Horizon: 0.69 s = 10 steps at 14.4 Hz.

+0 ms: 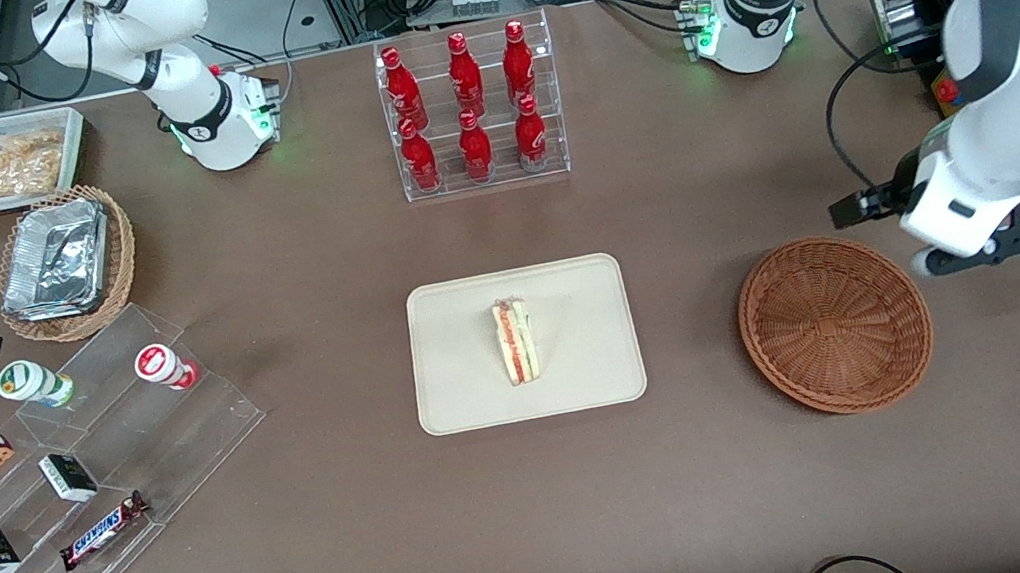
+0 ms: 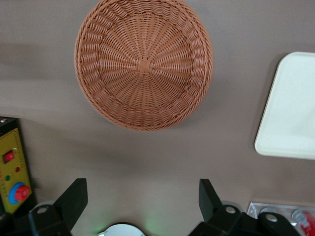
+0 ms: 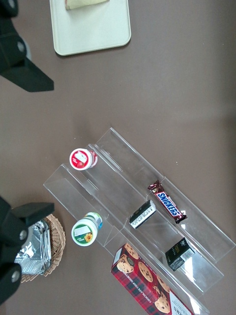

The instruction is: Place sandwich from basket to tray

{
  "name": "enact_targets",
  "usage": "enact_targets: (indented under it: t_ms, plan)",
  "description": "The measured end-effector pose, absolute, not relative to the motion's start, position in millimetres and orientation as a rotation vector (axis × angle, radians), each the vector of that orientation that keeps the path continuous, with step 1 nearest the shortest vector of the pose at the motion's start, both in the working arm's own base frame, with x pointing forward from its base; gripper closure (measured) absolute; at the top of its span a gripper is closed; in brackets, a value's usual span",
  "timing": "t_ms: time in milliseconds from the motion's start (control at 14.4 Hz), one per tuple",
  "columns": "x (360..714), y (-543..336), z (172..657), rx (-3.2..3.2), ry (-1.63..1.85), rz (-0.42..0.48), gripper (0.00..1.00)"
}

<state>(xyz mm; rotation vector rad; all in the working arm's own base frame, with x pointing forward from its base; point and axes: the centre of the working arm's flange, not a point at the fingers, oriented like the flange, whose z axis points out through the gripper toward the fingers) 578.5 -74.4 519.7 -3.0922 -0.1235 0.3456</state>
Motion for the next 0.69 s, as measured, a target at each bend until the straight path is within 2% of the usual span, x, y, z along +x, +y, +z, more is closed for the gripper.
enact_targets:
  t_ms: [693]
  plan:
    - [542.5, -56.9, 582.5, -3.13, 0.014, 0.174, 0.0]
